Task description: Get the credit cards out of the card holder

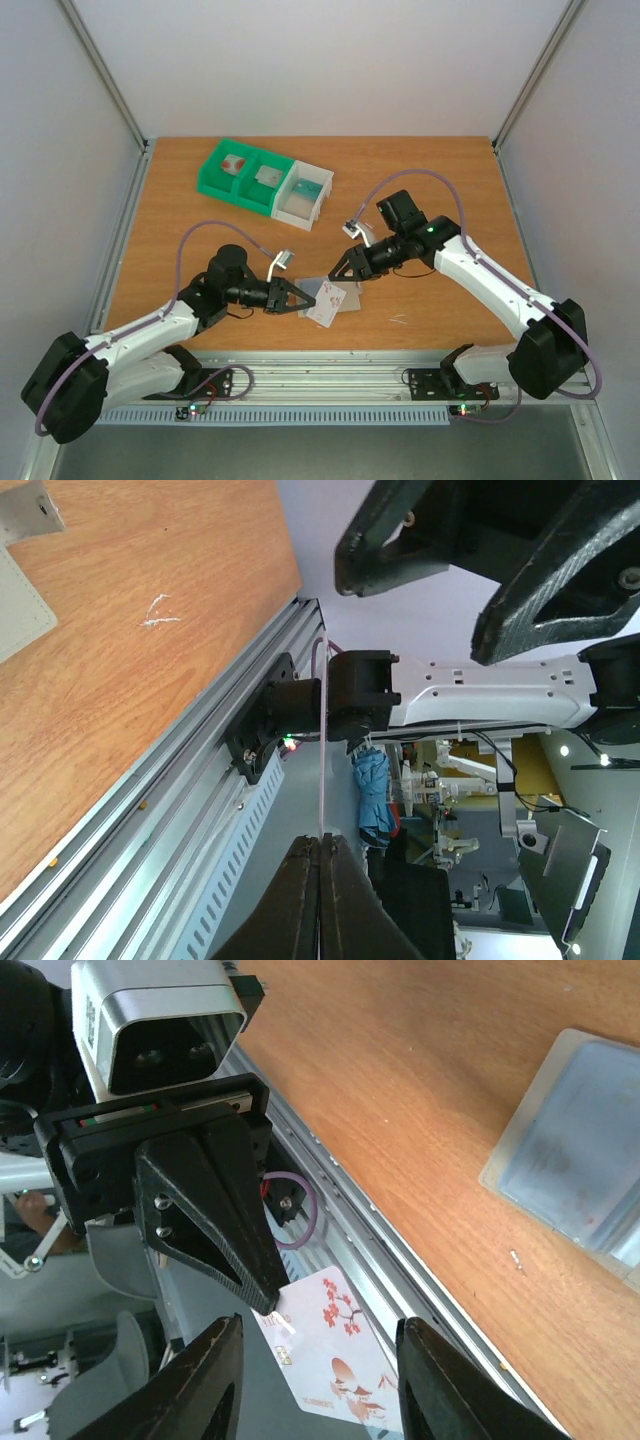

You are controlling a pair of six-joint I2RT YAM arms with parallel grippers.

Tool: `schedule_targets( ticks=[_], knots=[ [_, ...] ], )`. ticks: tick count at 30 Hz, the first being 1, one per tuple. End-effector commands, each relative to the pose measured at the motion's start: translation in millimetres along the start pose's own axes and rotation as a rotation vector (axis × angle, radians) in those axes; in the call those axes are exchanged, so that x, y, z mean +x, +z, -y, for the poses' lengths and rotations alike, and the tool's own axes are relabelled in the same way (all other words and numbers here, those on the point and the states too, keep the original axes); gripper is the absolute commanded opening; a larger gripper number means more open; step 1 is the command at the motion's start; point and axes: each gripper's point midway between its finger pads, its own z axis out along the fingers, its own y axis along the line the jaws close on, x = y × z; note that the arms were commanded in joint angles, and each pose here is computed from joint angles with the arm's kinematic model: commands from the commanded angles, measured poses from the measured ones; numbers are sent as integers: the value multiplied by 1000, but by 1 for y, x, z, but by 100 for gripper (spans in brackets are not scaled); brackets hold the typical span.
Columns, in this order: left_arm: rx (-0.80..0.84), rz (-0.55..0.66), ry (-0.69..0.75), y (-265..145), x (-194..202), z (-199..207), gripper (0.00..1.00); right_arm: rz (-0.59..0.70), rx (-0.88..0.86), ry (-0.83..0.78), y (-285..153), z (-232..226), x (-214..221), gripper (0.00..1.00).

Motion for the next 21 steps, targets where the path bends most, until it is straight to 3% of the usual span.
schedule_targets(
  ticks=[1, 4, 13, 21],
  knots=[
    [26, -31, 59, -1, 4, 16, 0, -28, -67, -46, 7, -6, 2, 46],
    [48, -42, 87, -3, 5, 24, 1, -48, -75, -44, 11, -5, 4, 51],
    [89, -48, 120, -5, 5, 38, 0, -90, -133, -45, 21, -9, 8, 51],
    [92, -51, 132, -6, 5, 43, 0, -90, -202, -52, 21, -20, 13, 31]
  ],
)
